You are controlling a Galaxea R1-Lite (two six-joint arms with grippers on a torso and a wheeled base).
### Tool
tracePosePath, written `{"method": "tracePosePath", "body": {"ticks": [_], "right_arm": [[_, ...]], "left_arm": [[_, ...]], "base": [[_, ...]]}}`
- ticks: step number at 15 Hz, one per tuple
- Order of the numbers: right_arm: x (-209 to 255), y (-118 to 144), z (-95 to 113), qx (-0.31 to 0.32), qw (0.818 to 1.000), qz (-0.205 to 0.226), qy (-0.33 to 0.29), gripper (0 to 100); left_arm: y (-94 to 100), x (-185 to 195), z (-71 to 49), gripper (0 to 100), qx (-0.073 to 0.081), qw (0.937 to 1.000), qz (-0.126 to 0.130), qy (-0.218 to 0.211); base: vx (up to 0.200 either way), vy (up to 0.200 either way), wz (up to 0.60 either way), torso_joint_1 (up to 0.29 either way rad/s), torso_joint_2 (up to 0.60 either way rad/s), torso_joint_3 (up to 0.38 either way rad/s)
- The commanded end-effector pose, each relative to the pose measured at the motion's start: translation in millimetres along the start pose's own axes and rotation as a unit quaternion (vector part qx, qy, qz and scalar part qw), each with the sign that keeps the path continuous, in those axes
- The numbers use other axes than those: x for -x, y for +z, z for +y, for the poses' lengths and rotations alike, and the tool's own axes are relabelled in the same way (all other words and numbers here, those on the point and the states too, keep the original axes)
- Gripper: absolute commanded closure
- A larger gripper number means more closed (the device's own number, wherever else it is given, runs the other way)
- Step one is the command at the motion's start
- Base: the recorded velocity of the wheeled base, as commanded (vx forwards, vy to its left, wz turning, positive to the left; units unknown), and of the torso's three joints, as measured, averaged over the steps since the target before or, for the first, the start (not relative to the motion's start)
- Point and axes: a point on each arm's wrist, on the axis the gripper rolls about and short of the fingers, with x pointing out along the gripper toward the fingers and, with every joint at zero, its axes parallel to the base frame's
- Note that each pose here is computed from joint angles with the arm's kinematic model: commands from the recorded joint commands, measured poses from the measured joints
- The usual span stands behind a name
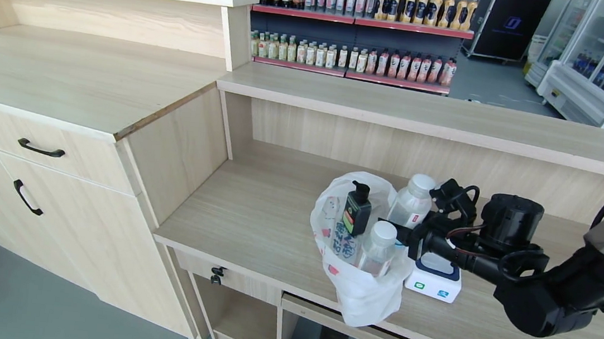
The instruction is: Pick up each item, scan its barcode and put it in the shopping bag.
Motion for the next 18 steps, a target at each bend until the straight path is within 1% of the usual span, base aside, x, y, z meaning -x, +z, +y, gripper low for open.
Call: {"method": "tracePosePath", "body": {"ticks": [1, 2, 9, 18], "right_arm": [[-4.8, -10.2, 0.6, -0.003, 1.000, 0.007, 0.003, 100], [-6.8, -12.2, -0.1, -0.001, 1.000, 0.003, 0.002, 100], [-13.3, -38.9, -0.7, -0.008, 1.000, 0.022, 0.002, 100], [-16.3, -53.1, 2.2, -0.005, 0.999, 0.039, 0.008, 100]], "left_arm": [[0.0, 0.0, 0.0, 0, 0.000, 1.0000, 0.000, 0.000], [0.0, 0.0, 0.0, 0, 0.000, 1.0000, 0.000, 0.000], [0.0, 0.0, 0.0, 0, 0.000, 1.0000, 0.000, 0.000], [0.0, 0.0, 0.0, 0, 0.000, 1.0000, 0.000, 0.000]], "base": [[0.000, 0.000, 0.00, 0.000, 0.00, 0.000], [0.000, 0.000, 0.00, 0.000, 0.00, 0.000], [0.000, 0.000, 0.00, 0.000, 0.00, 0.000], [0.000, 0.000, 0.00, 0.000, 0.00, 0.000]]}}
